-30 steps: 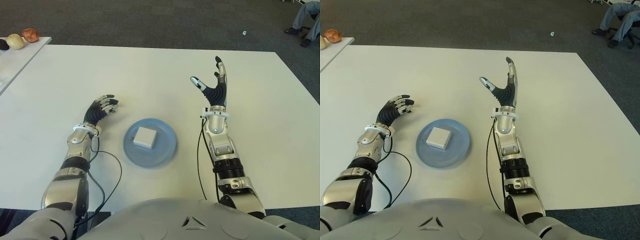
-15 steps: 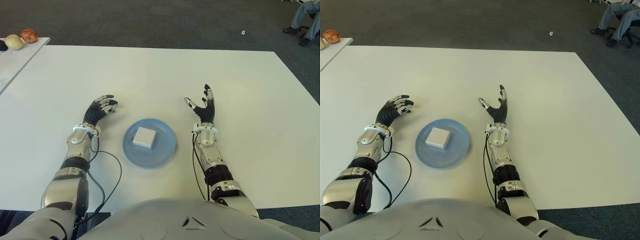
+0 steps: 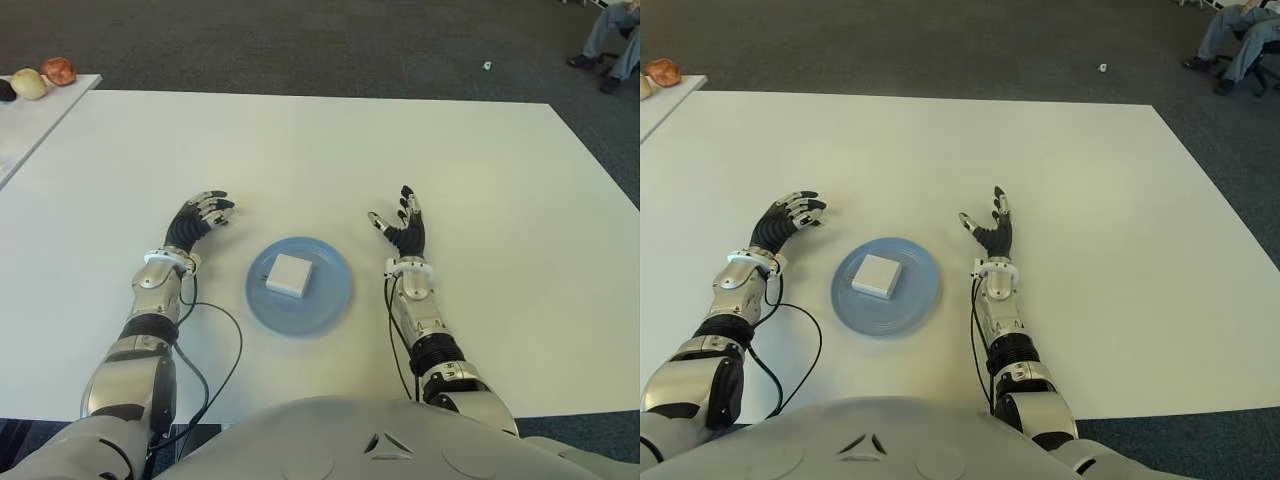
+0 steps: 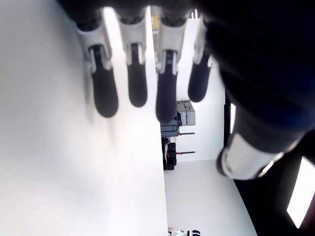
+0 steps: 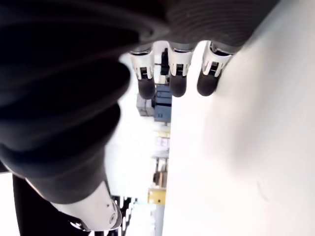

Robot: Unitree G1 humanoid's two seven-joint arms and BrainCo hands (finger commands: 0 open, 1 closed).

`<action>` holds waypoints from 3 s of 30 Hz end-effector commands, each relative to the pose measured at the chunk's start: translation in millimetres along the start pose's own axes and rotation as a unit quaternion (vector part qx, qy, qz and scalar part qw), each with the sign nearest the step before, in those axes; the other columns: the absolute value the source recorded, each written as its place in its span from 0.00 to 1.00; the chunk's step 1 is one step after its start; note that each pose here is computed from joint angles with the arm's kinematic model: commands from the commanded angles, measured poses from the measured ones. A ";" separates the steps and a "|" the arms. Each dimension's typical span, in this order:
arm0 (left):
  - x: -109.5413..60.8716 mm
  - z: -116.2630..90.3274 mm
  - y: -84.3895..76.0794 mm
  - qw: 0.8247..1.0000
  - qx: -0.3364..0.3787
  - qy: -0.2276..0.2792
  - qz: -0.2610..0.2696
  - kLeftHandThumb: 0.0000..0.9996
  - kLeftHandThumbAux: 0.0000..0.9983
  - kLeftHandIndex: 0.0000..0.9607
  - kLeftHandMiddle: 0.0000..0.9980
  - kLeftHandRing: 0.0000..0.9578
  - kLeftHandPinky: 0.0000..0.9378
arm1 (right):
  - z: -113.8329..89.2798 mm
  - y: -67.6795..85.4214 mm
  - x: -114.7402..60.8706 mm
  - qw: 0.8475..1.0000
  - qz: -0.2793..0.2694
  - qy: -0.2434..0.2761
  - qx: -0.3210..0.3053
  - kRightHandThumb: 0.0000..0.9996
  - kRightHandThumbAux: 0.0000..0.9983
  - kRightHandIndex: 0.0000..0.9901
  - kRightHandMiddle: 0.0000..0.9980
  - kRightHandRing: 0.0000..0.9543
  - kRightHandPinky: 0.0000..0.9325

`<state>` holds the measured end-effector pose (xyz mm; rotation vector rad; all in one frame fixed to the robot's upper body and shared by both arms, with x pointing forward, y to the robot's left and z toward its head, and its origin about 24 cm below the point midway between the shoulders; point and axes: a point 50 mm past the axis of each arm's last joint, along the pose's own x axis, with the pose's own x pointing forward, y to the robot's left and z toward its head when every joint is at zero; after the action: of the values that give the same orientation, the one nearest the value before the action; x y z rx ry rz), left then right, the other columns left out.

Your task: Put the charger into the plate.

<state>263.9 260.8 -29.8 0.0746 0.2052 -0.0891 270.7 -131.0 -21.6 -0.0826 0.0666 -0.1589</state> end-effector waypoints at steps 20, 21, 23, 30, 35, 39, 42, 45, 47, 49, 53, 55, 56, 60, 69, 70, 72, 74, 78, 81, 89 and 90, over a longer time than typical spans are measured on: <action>-10.9 -23.7 -6.4 0.998 -0.026 0.051 0.023 0.06 0.69 0.16 0.21 0.17 0.12 | -26.9 11.6 -11.0 0.993 0.085 0.051 -0.067 0.04 0.73 0.00 0.00 0.00 0.00; -10.9 -23.8 -6.2 0.998 -0.025 0.053 0.023 0.06 0.70 0.15 0.19 0.16 0.11 | -27.1 11.8 -11.1 0.993 0.085 0.051 -0.069 0.05 0.71 0.00 0.00 0.00 0.00; -10.7 -24.2 -5.4 0.998 -0.024 0.058 0.022 0.06 0.71 0.13 0.17 0.15 0.10 | -27.4 12.0 -11.3 0.992 0.085 0.051 -0.072 0.06 0.68 0.00 0.00 0.00 0.00; -10.0 -24.2 -6.0 0.998 -0.026 0.060 0.017 0.07 0.75 0.07 0.10 0.08 0.06 | -30.0 11.2 -11.7 0.991 0.085 0.060 -0.084 0.08 0.61 0.00 0.00 0.00 0.00; -10.0 -24.0 -6.4 0.998 -0.029 0.057 0.017 0.08 0.77 0.03 0.05 0.03 0.04 | -31.7 10.6 -11.8 0.990 0.084 0.065 -0.088 0.08 0.59 0.00 0.00 0.00 0.00; -10.4 -23.4 -7.4 0.998 -0.030 0.049 0.016 0.06 0.78 0.01 0.02 0.01 0.02 | -32.4 10.3 -12.2 0.991 0.082 0.066 -0.088 0.08 0.58 0.00 0.00 0.00 0.00; -10.5 -23.1 -7.7 0.998 -0.030 0.046 0.016 0.04 0.78 0.00 0.00 0.00 0.01 | -32.5 10.3 -12.3 0.991 0.081 0.066 -0.085 0.09 0.57 0.00 0.00 0.00 0.00; -10.4 -23.0 -8.0 0.998 -0.028 0.044 0.017 0.02 0.77 0.00 0.00 0.00 0.00 | -32.5 10.5 -12.4 0.992 0.080 0.067 -0.077 0.09 0.58 0.00 0.00 0.00 0.00; -10.7 -22.9 -8.7 0.999 -0.028 0.042 0.015 0.01 0.76 0.00 0.00 0.00 0.00 | -32.5 10.7 -12.3 0.992 0.080 0.068 -0.072 0.09 0.58 0.00 0.00 0.00 0.00; -10.6 -22.6 -9.3 0.999 -0.028 0.039 0.013 0.01 0.76 0.00 0.00 0.00 0.00 | -32.5 11.0 -12.1 0.992 0.081 0.068 -0.068 0.09 0.59 0.00 0.00 0.00 0.00; -10.3 -22.1 -9.6 0.999 -0.026 0.038 0.010 0.00 0.74 0.00 0.00 0.00 0.00 | -32.7 11.6 -11.9 0.992 0.082 0.070 -0.061 0.10 0.60 0.00 0.00 0.00 0.00; -10.0 -21.8 -9.5 0.999 -0.025 0.038 0.008 0.00 0.72 0.00 0.00 0.00 0.00 | -32.9 12.1 -11.6 0.992 0.083 0.071 -0.058 0.10 0.61 0.00 0.00 0.00 0.00; -10.0 -21.6 -9.6 0.999 -0.024 0.037 0.006 0.00 0.72 0.00 0.00 0.00 0.00 | -32.9 12.4 -11.4 0.992 0.083 0.071 -0.056 0.10 0.61 0.00 0.00 0.00 0.00; -10.2 -20.5 -10.4 0.999 -0.021 0.031 0.000 0.00 0.68 0.00 0.00 0.00 0.00 | -33.3 13.3 -11.3 0.993 0.082 0.073 -0.051 0.10 0.63 0.00 0.00 0.00 0.00; -11.5 -19.8 -11.2 1.000 -0.016 0.025 -0.004 0.00 0.66 0.00 0.00 0.00 0.00 | -33.3 12.8 -11.1 0.994 0.074 0.072 -0.042 0.10 0.66 0.00 0.00 0.00 0.00; -11.4 -19.7 -11.3 1.000 -0.016 0.026 -0.004 0.00 0.66 0.00 0.00 0.00 0.00 | -33.2 12.7 -11.1 0.994 0.074 0.072 -0.041 0.10 0.66 0.00 0.00 0.00 0.00; -10.3 -19.4 -11.6 0.999 -0.018 0.027 -0.003 0.00 0.66 0.00 0.00 0.00 0.00 | -32.8 12.4 -10.7 0.994 0.071 0.071 -0.039 0.10 0.67 0.00 0.00 0.00 0.01; -9.5 -19.0 -11.9 0.999 -0.022 0.026 -0.002 0.00 0.66 0.00 0.00 0.00 0.00 | -32.3 12.0 -10.2 0.995 0.069 0.070 -0.037 0.10 0.67 0.00 0.00 0.00 0.01; -8.8 -18.5 -12.8 0.999 -0.032 0.022 0.001 0.00 0.66 0.00 0.00 0.00 0.00 | -31.2 11.4 -9.6 0.995 0.062 0.069 -0.028 0.09 0.68 0.00 0.00 0.00 0.01; -8.4 -18.1 -13.2 0.999 -0.037 0.020 0.002 0.00 0.66 0.00 0.00 0.00 0.01 | -31.0 11.4 -9.6 0.996 0.057 0.070 -0.021 0.08 0.69 0.00 0.00 0.00 0.01; -7.8 -17.0 -13.4 0.999 -0.042 0.014 0.010 0.00 0.67 0.00 0.00 0.00 0.01 | -30.7 11.3 -9.0 0.996 0.049 0.076 -0.004 0.06 0.71 0.00 0.01 0.00 0.01; -7.7 -16.7 -13.3 0.999 -0.042 0.013 0.010 0.00 0.67 0.00 0.00 0.00 0.01 | -30.5 11.3 -8.7 0.996 0.049 0.077 -0.002 0.06 0.71 0.00 0.01 0.00 0.01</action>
<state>260.0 254.1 -32.0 0.0296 0.1640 -0.0586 279.0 -119.8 -27.6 -0.0969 0.0836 -0.0539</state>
